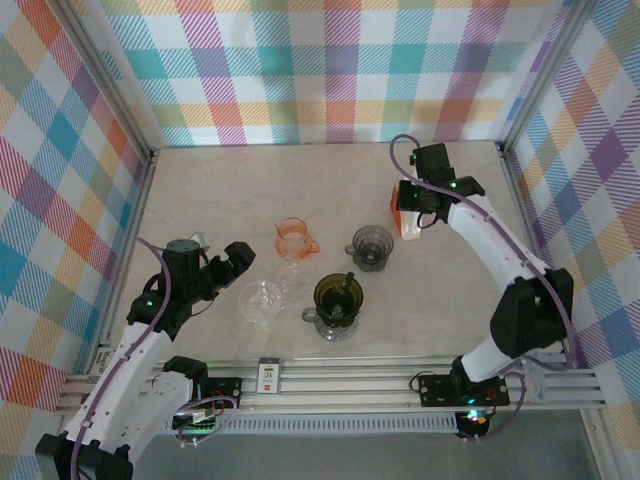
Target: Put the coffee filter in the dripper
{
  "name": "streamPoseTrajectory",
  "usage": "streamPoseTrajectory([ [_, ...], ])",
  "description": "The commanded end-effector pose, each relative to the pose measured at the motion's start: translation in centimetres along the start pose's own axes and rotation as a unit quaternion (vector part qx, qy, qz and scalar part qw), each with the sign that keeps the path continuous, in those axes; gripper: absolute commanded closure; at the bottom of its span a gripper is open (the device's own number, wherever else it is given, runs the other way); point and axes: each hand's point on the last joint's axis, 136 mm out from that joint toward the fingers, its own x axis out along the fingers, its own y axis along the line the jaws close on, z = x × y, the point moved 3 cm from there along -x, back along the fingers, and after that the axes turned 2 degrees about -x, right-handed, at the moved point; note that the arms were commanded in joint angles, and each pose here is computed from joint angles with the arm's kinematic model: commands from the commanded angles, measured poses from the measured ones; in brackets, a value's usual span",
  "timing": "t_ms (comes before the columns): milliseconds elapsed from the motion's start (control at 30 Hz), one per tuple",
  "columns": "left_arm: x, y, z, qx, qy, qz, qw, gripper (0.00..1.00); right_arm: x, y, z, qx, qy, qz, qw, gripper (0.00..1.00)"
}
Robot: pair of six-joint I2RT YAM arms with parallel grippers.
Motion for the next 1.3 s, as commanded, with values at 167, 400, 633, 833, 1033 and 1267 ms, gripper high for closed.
streamPoseTrajectory([
  [167, -1.7, -3.7, -0.4, 0.035, 0.067, -0.026, 0.997, 0.00, -8.9, 4.5, -4.4, -0.032, -0.001, 0.137, 0.990, 1.00],
  [400, -3.3, -5.8, -1.5, 0.069, 0.066, -0.066, 0.993, 0.00, -16.2, 8.3, -8.6, -0.081, 0.039, 0.247, 0.965, 1.00],
  [633, -3.9, -5.9, -2.4, 0.080, 0.066, -0.071, 0.992, 0.00, -20.3, 11.4, -12.1, -0.135, 0.123, 0.282, 0.942, 1.00],
  [833, -3.3, -6.1, -3.1, 0.087, 0.089, -0.078, 0.989, 0.00, -19.4, 12.8, -14.0, -0.200, 0.180, 0.213, 0.939, 1.00],
  [1033, -2.8, -6.2, -3.5, 0.095, 0.111, -0.069, 0.987, 0.00, -17.4, 14.7, -14.0, -0.249, 0.213, 0.164, 0.931, 1.00],
  [1267, -2.9, -6.9, -3.4, 0.102, 0.115, -0.084, 0.985, 0.00, -15.5, 17.4, -14.1, -0.284, 0.231, 0.153, 0.918, 1.00],
])
